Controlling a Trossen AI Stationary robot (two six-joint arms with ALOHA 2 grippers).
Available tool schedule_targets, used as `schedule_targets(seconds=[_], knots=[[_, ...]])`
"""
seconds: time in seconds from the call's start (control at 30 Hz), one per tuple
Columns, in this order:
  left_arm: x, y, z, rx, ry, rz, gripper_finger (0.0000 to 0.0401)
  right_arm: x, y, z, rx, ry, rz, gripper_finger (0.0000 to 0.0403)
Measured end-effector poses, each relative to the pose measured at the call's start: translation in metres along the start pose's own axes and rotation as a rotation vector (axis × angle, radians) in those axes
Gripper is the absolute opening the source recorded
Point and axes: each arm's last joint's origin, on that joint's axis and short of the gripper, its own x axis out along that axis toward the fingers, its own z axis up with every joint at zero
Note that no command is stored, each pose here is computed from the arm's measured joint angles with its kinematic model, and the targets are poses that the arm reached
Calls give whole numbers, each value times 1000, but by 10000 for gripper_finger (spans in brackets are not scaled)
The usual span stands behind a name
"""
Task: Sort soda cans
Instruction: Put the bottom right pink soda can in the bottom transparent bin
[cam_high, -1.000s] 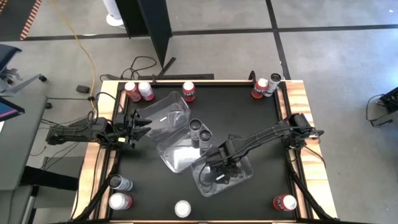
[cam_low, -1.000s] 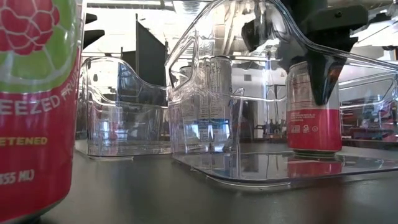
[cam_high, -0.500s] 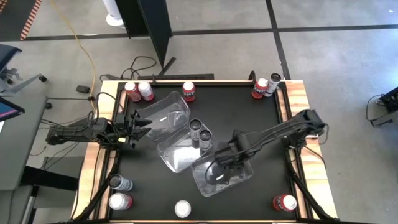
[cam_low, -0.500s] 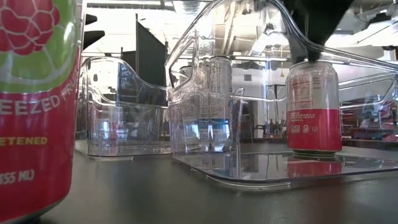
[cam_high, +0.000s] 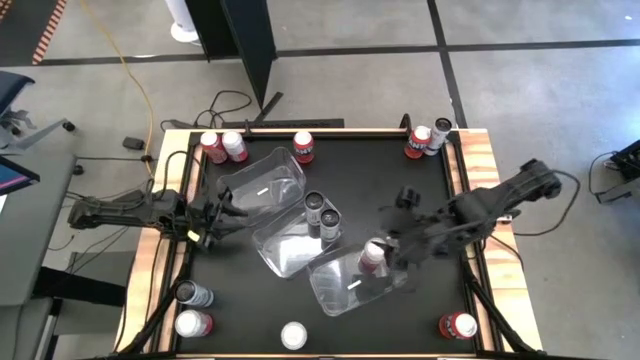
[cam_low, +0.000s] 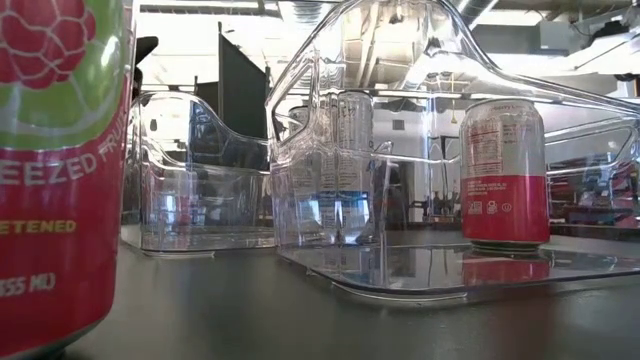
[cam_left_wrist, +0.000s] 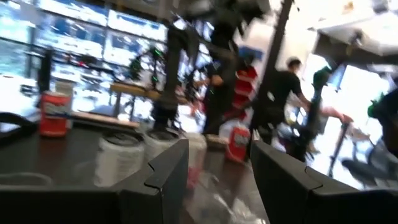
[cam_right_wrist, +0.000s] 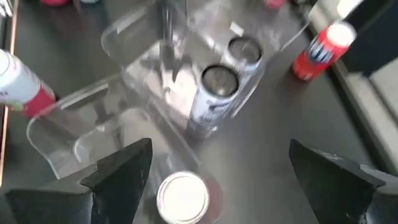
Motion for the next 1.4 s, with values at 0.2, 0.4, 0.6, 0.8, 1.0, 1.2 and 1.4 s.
schedule_targets(seconds=[0.2, 0.4, 0.6, 0.8, 1.0, 1.2, 1.4], knots=[[18, -12, 1, 170, -9, -110, 201, -18, -4, -3, -26, -90, -52, 395], [58, -28, 22, 223, 80, -176, 277, -11, 3, -3, -78, -92, -90, 395], [118, -61, 17, 279, 351, -310, 301, 2, 12, -4, -146, -55, -111, 395], [173, -107, 8, 355, 571, -401, 302, 5, 17, -5, -179, -47, -110, 395], [206, -140, -4, 389, 874, -397, 302, 2, 20, -7, -198, -48, -101, 395], [229, -167, -14, 391, 1064, -406, 302, 0, 22, -9, -207, -53, -94, 395], [241, -187, -17, 355, 1119, -429, 302, -1, 23, -10, -220, -55, -92, 395]])
